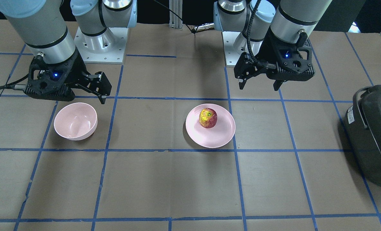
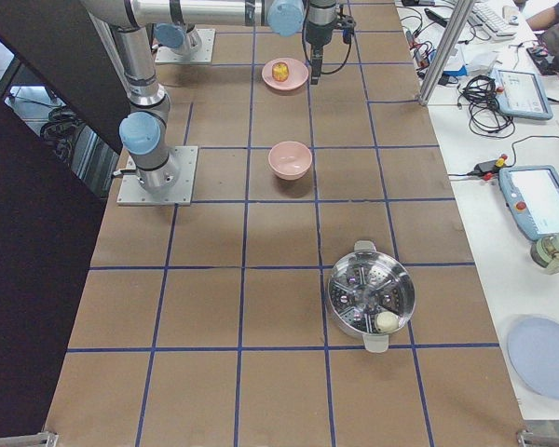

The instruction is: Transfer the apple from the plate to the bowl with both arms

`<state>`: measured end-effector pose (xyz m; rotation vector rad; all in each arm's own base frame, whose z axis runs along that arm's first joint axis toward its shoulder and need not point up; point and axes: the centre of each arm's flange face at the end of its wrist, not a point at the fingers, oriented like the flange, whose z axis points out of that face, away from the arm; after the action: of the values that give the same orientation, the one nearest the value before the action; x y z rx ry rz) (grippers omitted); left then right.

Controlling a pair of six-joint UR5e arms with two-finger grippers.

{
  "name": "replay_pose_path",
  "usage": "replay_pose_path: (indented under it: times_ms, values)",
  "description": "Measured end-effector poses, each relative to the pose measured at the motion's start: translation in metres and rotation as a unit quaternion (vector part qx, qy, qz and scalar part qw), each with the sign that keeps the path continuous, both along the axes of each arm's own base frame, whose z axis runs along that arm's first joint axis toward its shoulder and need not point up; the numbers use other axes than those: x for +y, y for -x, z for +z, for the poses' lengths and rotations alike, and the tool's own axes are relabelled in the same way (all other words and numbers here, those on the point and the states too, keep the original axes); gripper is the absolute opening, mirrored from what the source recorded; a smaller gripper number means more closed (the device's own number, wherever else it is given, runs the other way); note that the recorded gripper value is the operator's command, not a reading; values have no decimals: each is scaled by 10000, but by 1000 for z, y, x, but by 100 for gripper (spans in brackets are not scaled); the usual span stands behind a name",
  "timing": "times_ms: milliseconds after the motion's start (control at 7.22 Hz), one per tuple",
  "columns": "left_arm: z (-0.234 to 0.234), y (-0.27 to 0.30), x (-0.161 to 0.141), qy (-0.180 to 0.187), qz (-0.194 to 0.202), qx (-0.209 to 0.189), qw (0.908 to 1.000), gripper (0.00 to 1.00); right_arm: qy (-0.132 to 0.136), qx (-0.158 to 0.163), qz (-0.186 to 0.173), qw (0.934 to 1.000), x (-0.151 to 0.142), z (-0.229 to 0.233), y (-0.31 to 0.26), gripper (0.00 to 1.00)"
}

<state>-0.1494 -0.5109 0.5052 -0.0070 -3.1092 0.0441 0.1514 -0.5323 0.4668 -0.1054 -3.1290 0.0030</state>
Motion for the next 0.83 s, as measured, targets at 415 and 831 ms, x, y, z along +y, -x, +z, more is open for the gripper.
replay_pose_path:
  times_ms: [415, 831]
  values:
    - [-5, 2, -3, -25, -39, 56, 10000, 100, -5, -24, 2, 10000, 0, -1, -1, 100]
    - [-48, 29, -1, -286, -985, 39, 9947, 100, -9, -8, 0, 10000, 0, -1, 0, 100]
